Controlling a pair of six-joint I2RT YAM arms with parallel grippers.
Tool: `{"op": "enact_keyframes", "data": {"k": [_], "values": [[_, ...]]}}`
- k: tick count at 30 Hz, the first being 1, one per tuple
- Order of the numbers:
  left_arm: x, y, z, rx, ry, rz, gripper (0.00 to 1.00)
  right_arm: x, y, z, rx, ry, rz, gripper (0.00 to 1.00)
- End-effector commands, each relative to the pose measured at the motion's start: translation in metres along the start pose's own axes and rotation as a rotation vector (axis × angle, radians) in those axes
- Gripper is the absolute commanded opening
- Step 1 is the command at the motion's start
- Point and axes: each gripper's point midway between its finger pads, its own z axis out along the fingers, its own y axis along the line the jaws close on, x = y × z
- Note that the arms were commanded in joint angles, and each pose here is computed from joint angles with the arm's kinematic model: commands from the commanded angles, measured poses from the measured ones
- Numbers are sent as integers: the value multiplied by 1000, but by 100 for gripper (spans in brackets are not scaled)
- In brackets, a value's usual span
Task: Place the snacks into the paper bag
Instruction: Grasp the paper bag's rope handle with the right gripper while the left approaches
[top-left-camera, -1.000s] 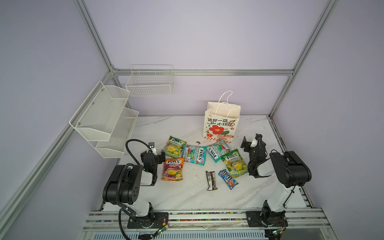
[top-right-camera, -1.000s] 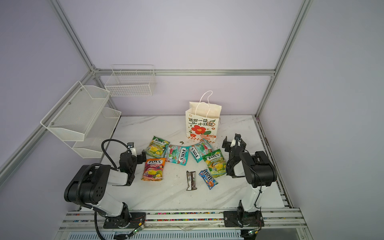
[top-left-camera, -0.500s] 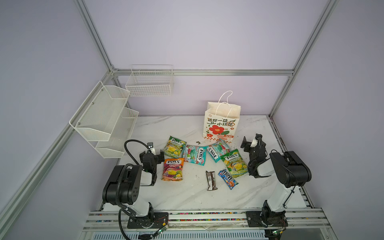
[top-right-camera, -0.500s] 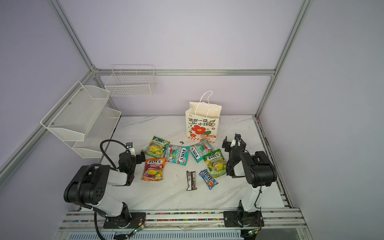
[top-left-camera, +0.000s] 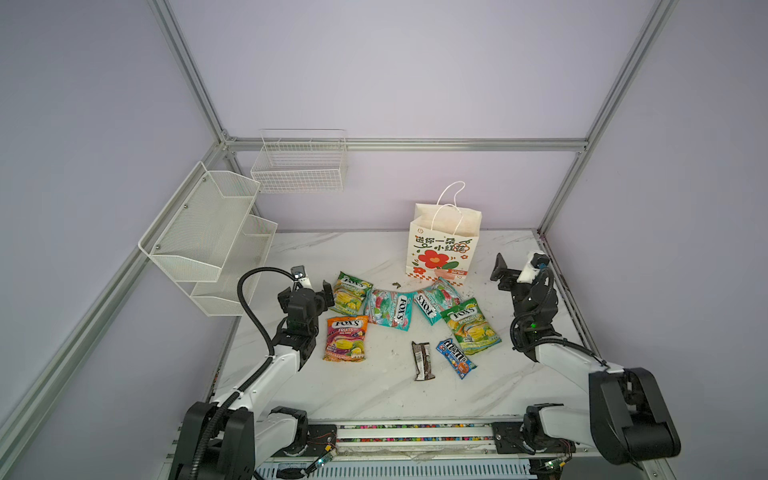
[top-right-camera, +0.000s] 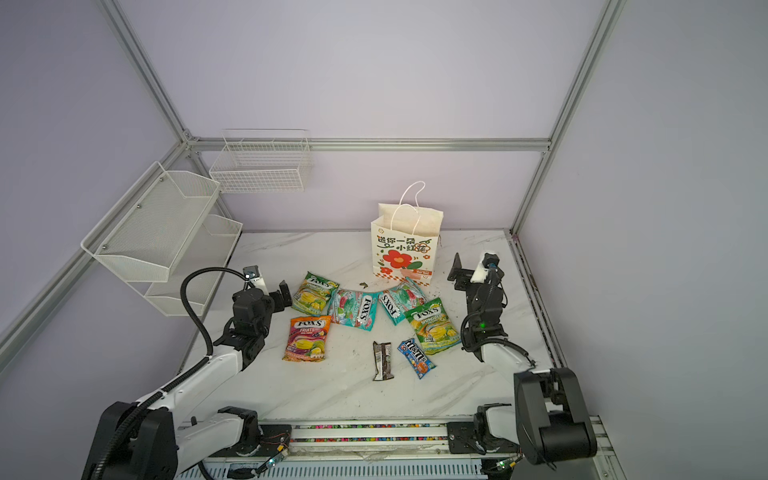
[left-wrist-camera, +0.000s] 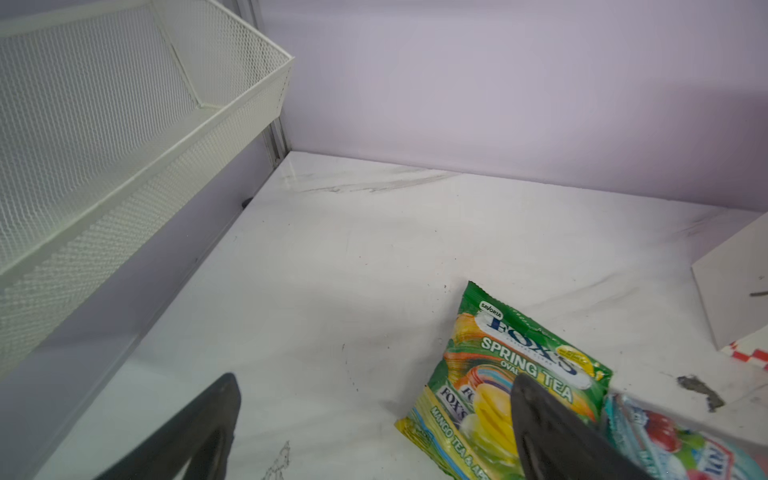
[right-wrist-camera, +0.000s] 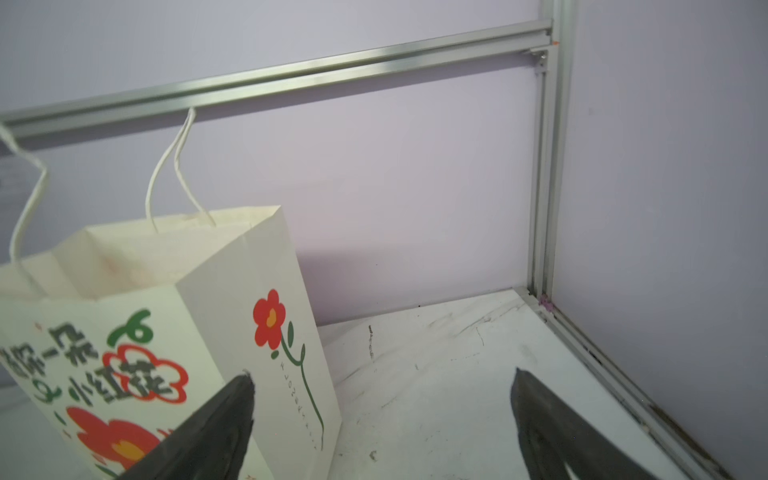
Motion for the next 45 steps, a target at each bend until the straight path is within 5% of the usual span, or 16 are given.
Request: {"op": "enact_keyframes", "data": {"k": [1, 5, 19, 32, 45], "values": [[-13, -16, -15, 84, 134, -160, 100, 22, -22, -12, 144, 159, 208, 97], [-24, -54, -40, 321, 198, -174, 100, -3, 2, -19, 40, 203, 165, 97], [7, -96, -104, 650, 467, -252, 100, -105, 68, -15, -87, 274, 19, 97], [-3, -72, -147, 624, 444, -218, 100, -106, 149, 11, -386, 393, -113, 95], [-33, -43, -188, 575, 301, -250, 100, -65, 195, 46, -485, 522, -203, 84]]}}
